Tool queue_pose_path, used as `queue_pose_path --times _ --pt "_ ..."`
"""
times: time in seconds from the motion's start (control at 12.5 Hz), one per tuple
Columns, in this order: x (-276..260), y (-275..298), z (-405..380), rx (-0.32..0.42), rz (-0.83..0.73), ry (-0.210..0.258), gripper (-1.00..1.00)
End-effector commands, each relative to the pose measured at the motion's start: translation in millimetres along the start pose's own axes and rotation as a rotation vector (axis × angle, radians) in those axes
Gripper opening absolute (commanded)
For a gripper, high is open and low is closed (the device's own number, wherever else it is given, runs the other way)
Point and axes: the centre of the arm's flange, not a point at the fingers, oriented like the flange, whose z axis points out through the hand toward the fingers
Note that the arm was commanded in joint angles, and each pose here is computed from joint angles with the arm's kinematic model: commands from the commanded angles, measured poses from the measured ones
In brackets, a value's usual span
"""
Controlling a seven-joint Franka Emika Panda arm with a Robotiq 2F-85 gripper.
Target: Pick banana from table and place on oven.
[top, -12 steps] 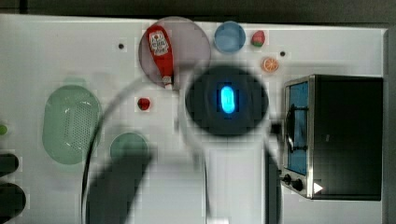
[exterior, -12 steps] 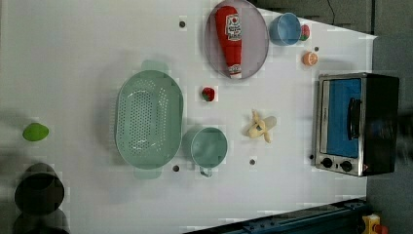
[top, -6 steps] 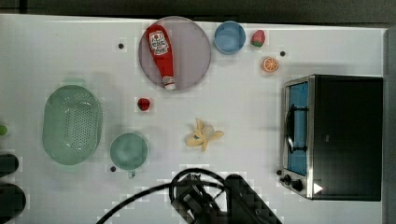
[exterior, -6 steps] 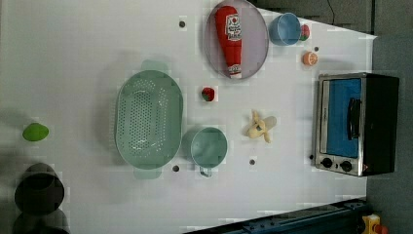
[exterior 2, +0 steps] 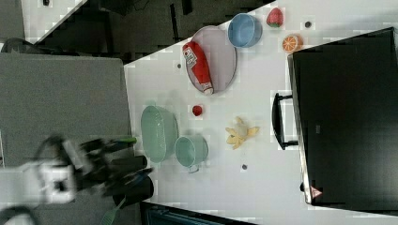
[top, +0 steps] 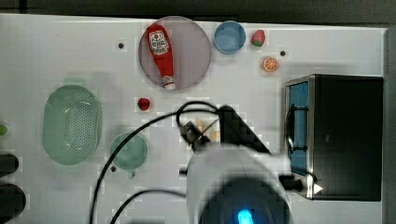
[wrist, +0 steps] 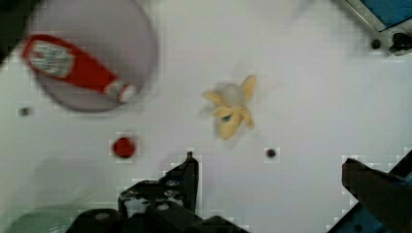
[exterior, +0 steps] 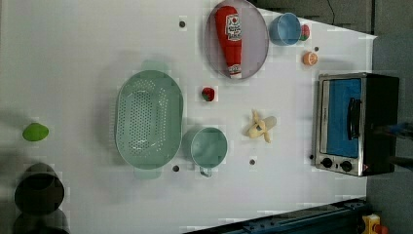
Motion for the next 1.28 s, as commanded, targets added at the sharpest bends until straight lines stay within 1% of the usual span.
queue_pose_path --times 0.08,0.24,0.8,1.04,1.28 --pt "16 -7 89 -0.063 0.061 -0.069 1.0" --pt "26 -13 132 -0.053 0.068 -0.058 1.0" --pt "38 -7 285 -0.056 0.095 -0.044 1.0" --pt "37 -8 333 -0.065 0.094 -0.042 1.0" --pt "36 -7 371 -0.058 0.091 -0.028 1.0"
